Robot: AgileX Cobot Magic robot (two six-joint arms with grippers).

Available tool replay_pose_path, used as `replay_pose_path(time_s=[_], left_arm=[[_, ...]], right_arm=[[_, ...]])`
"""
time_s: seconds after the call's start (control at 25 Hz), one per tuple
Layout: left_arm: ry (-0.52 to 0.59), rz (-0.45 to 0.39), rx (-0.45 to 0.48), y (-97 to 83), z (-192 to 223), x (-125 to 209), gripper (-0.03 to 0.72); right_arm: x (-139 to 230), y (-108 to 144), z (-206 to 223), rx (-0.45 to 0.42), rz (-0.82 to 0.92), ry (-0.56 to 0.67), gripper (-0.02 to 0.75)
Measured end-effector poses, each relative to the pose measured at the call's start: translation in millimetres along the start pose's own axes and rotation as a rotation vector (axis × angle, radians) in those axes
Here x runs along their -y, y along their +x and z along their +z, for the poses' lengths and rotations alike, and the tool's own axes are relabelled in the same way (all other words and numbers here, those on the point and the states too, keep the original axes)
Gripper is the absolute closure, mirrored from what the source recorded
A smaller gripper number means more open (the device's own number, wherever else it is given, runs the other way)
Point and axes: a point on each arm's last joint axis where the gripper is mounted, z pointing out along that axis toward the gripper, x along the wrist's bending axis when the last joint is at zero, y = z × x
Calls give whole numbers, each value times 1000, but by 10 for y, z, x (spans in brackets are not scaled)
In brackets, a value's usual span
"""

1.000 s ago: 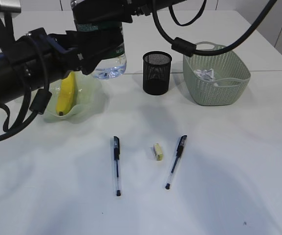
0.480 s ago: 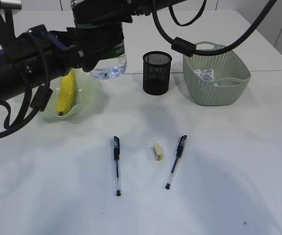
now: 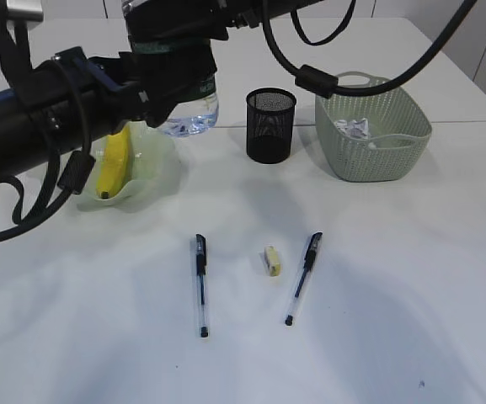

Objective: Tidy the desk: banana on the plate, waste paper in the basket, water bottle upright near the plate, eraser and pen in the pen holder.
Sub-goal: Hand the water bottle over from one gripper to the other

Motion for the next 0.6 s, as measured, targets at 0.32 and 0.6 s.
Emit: replay_pose_path(time_s=[0.32, 0.6], left_arm=[[-1, -9, 10, 15, 12, 38, 97], [-9, -11, 16, 13, 13, 37, 97]], right_arm=[[2, -5, 2, 3, 1, 0, 351], [2, -5, 2, 3, 1, 0, 351]])
